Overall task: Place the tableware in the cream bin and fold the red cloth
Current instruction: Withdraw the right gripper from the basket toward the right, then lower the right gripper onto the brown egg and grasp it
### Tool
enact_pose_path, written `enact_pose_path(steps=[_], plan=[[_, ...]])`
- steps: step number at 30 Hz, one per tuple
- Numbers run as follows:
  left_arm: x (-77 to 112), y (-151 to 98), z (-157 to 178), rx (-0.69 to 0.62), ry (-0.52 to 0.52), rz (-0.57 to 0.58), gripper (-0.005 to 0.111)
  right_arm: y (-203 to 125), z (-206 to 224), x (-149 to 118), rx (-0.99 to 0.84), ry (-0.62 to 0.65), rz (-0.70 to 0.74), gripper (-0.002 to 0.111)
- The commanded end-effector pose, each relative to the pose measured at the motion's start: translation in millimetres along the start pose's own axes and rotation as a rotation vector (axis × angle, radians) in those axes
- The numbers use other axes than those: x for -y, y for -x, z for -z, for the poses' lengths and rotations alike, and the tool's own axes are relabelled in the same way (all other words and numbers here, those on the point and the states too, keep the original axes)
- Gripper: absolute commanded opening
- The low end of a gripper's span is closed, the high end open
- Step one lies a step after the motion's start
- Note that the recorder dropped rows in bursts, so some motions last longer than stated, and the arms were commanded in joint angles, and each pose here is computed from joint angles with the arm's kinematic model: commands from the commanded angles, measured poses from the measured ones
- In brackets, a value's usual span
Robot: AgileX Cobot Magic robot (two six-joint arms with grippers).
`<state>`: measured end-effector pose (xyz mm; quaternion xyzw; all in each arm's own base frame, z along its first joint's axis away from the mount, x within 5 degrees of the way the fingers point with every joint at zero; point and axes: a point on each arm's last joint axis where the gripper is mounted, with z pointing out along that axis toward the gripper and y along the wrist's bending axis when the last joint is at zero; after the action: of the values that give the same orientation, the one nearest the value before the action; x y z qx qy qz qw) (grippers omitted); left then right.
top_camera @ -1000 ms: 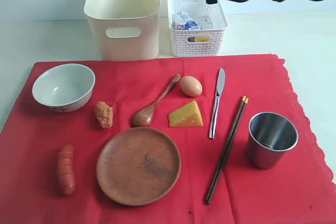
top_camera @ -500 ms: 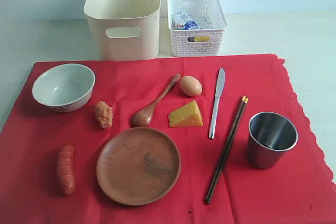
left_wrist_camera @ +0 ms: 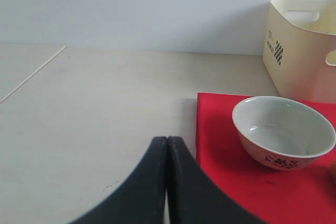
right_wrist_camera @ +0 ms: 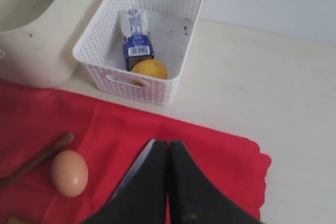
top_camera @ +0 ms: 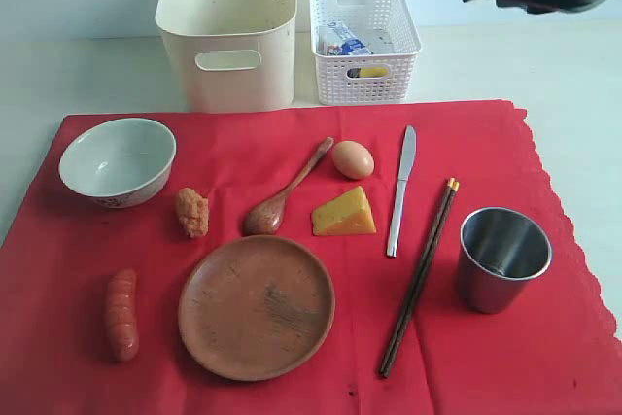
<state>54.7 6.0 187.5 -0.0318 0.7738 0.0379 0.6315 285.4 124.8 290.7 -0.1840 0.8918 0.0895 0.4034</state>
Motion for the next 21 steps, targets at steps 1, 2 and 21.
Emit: enact_pose_path(steps=[1,2,21], plan=[[-0.1,1,0,0.013,0.002,0.012,0.001,-13,-7,0,-0.042,0.0,0.008,0.0],[-0.1,1,0,0.013,0.002,0.012,0.001,-14,-8,0,-0.047,0.0,0.008,0.0],[-0.1,1,0,0.013,0.002,0.012,0.001,-18,-29,-10,-0.013,0.123,0.001,0.0]])
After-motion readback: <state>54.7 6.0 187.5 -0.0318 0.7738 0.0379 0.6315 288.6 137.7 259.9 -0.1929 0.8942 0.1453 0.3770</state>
